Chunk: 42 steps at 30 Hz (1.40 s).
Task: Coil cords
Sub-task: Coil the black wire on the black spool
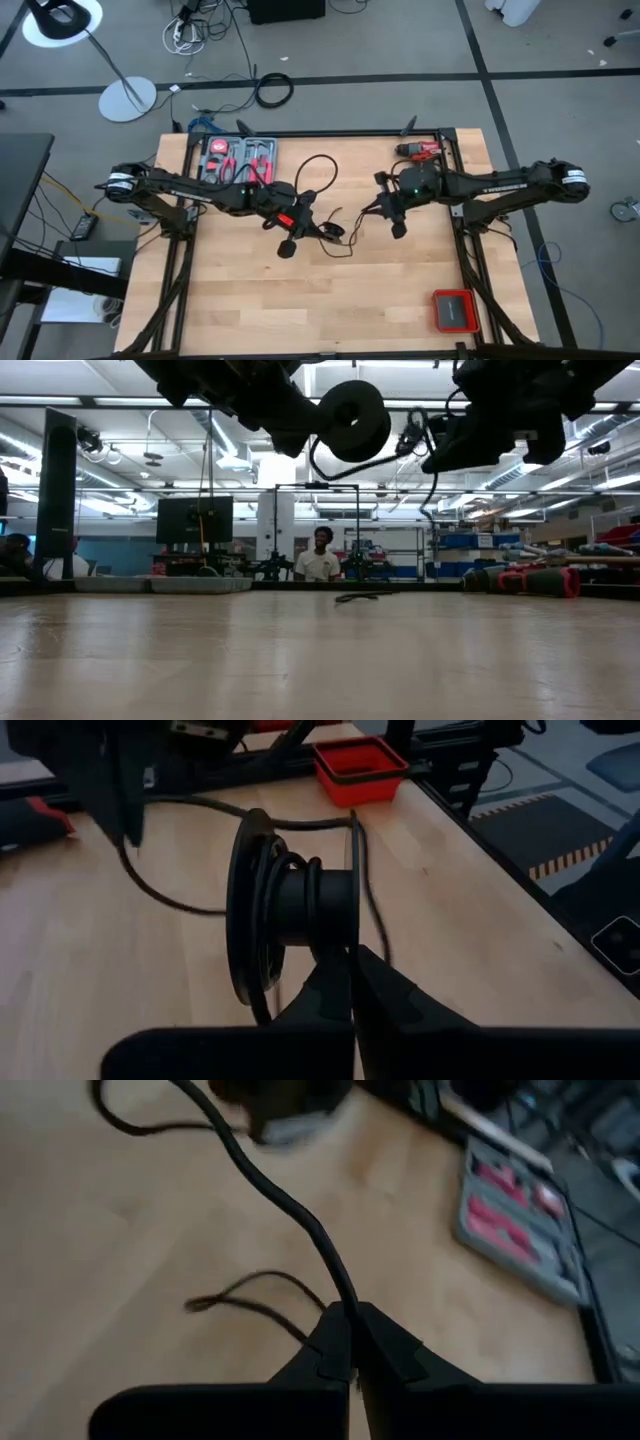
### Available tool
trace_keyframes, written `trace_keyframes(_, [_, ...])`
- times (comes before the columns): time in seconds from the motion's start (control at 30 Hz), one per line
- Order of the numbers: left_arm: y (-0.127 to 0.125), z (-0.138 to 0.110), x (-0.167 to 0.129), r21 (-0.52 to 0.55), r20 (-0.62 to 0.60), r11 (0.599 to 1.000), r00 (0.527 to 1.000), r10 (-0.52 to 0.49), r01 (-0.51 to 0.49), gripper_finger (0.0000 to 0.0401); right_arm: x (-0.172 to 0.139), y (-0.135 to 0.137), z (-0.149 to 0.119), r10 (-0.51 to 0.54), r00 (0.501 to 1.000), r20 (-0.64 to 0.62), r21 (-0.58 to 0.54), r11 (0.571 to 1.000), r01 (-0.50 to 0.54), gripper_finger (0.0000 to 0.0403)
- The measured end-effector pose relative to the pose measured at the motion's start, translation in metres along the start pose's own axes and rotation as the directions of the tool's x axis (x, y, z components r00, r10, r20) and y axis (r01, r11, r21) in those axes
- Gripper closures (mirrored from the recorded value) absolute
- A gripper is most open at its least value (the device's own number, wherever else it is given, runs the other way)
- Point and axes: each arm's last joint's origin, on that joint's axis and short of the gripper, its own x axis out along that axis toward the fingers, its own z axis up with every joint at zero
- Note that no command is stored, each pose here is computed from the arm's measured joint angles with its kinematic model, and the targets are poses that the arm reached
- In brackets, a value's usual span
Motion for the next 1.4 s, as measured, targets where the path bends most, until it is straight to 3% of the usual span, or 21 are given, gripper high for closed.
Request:
trace_keyframes(0.17, [-0.001,0.001,-0.002,-0.005,-0.002,1.0,1.0,-0.015,0.015,0.0401,-0.008,-0.004,-0.002,-0.139,0.987,-0.079,-0.004,0.99,0.139,0.04])
trace_keyframes(0.47, [-0.002,-0.004,-0.002,-0.024,-0.043,0.999,0.998,-0.038,0.037,0.0401,-0.022,-0.017,0.01,-0.349,0.937,-0.007,-0.042,0.936,0.348,0.0399])
trace_keyframes(0.83, [-0.002,-0.004,-0.002,-0.025,-0.049,0.999,0.999,-0.022,0.021,0.0401,-0.017,-0.027,0.026,-0.41,0.896,0.174,0.039,0.911,0.41,0.0399])
trace_keyframes(1.13, [-0.002,-0.004,-0.002,-0.052,-0.052,0.998,0.998,-0.029,0.026,0.0401,0.004,-0.037,0.023,-0.494,0.851,0.181,0.077,0.869,0.488,0.0399])
trace_keyframes(1.3, [-0.003,-0.006,-0.002,-0.072,-0.065,0.996,0.997,-0.05,0.046,0.0401,0.008,-0.048,0.019,-0.551,0.812,0.194,0.201,0.832,0.517,0.0399])
trace_keyframes(1.4, [-0.003,-0.005,-0.002,-0.069,-0.056,0.997,0.997,-0.05,0.046,0.0401,0.012,-0.05,0.018,-0.55,0.809,0.208,0.24,0.83,0.503,0.0398])
